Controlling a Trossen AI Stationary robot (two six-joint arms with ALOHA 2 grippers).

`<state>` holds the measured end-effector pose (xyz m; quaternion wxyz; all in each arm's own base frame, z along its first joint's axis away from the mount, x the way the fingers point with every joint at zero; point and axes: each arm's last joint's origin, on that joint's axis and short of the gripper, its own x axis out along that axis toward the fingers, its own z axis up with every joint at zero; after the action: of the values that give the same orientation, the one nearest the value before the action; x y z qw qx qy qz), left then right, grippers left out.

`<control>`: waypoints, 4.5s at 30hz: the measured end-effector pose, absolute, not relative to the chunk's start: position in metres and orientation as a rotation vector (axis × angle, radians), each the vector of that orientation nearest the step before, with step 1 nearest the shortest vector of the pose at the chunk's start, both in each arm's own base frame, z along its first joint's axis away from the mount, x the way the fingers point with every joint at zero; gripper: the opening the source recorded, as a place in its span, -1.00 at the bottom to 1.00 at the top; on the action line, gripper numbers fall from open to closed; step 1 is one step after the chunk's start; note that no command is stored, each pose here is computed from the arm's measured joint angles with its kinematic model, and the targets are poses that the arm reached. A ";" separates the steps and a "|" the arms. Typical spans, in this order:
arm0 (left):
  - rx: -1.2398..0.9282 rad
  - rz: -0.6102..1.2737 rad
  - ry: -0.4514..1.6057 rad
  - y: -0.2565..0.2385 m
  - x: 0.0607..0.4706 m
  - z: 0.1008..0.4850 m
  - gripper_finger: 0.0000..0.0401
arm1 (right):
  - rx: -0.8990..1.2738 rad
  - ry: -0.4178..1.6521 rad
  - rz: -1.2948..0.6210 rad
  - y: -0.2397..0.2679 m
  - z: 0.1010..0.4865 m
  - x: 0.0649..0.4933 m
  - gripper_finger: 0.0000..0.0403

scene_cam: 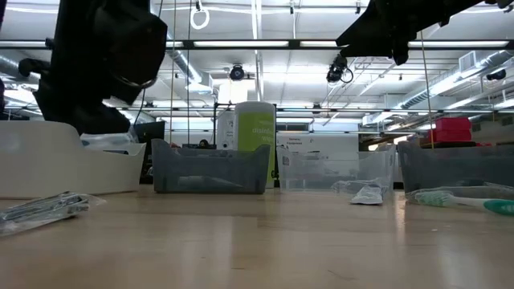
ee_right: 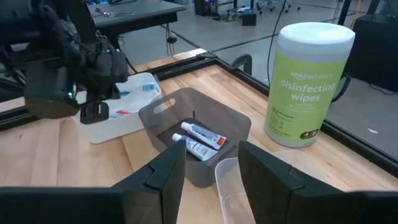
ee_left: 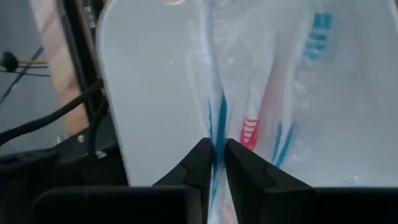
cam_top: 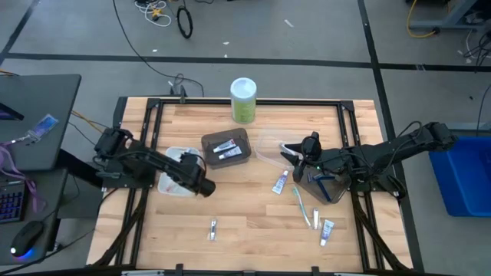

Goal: Pick & Place Travel size toiletries
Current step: Put the blue toothbrush into the white bin, then put the toothpaste into the left black bin

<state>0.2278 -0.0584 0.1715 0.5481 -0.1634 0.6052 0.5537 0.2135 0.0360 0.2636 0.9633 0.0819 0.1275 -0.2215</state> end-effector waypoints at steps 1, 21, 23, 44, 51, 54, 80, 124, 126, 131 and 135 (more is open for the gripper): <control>-0.388 1.301 1.438 -0.057 0.228 0.170 -0.73 | 0.166 0.258 -0.448 0.036 0.264 0.213 -0.23; -0.317 1.181 1.501 -0.046 0.232 0.164 -0.41 | 0.168 0.262 -0.438 0.036 0.263 0.214 -0.23; -0.320 1.147 1.497 -0.045 0.235 0.163 -0.37 | 0.168 0.262 -0.438 0.036 0.263 0.214 -0.22; -0.516 0.930 1.680 -0.055 0.247 0.177 -0.37 | 0.168 0.262 -0.438 0.036 0.263 0.214 -0.23; -0.290 1.067 1.466 -0.048 0.255 0.192 -0.44 | 0.166 0.265 -0.438 0.036 0.263 0.213 -0.23; -0.263 1.071 1.399 -0.048 0.263 0.209 -0.46 | 0.167 0.263 -0.438 0.036 0.263 0.213 -0.23; -0.245 1.223 1.397 0.003 0.261 0.199 -0.46 | 0.167 0.262 -0.438 0.036 0.263 0.213 -0.23; 0.345 0.402 1.182 -0.128 0.274 0.299 -0.70 | 0.141 0.267 -0.438 0.036 0.263 0.214 -0.24; 0.358 0.405 1.136 -0.130 0.263 0.305 -0.70 | 0.141 0.267 -0.436 0.036 0.263 0.214 -0.24; 0.263 0.393 1.023 -0.117 0.236 0.320 -0.70 | 0.158 0.268 -0.439 0.036 0.263 0.213 -0.22; 0.121 0.360 0.849 -0.101 0.222 0.318 -0.70 | 0.139 0.284 -0.439 0.036 0.262 0.213 -0.23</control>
<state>0.2219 -0.1012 0.3181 0.8939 0.0583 0.4093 0.1736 0.2130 0.0358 0.2615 0.9637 0.0689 0.1400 -0.2168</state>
